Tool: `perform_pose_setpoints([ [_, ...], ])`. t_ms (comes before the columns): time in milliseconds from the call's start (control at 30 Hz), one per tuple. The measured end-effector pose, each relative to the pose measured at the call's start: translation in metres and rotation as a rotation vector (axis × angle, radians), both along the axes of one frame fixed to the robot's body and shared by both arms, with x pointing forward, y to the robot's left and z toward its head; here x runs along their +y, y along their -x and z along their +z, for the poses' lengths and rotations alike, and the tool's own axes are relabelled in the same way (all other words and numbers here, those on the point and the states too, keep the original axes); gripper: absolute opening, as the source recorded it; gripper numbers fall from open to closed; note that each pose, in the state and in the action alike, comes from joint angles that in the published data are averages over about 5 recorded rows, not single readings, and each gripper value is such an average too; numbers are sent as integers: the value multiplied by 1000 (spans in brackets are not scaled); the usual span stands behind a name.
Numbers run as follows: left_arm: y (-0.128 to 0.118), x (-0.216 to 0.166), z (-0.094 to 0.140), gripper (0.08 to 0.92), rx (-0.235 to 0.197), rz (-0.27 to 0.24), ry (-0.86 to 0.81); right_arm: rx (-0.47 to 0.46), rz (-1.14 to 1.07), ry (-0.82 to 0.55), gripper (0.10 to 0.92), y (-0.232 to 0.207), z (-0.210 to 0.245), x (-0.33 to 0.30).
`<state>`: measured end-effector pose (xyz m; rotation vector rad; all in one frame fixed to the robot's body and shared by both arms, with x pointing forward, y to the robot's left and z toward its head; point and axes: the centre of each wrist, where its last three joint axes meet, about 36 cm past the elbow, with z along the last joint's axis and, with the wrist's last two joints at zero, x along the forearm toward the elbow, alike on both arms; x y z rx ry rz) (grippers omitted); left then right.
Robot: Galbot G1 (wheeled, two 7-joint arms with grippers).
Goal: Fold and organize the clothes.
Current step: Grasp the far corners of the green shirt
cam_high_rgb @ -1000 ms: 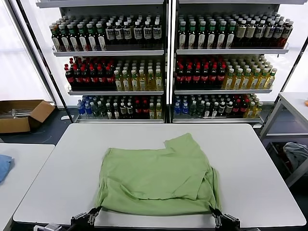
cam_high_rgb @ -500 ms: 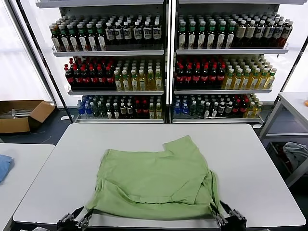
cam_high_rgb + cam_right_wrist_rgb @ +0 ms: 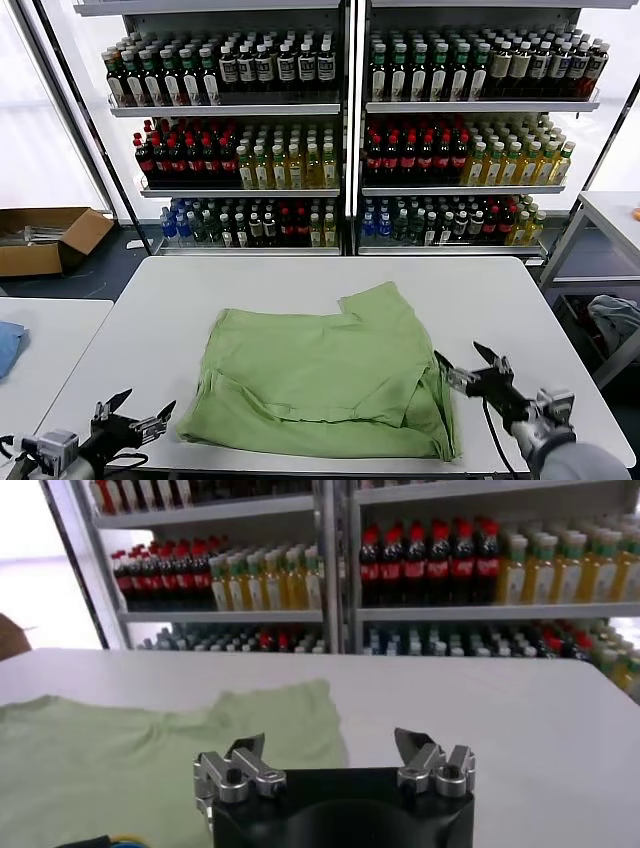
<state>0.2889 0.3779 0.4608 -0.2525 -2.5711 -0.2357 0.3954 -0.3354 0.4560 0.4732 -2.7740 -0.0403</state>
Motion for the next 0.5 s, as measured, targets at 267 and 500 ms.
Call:
perform_pose_setpoints([
  [267,-67,1,-10,823,-34,-71,74,18,62,7,823,-83,-17,3],
  [500,-128,-4,-28,823,-14,-85,149,75,75,35,823,-132,-32,6],
])
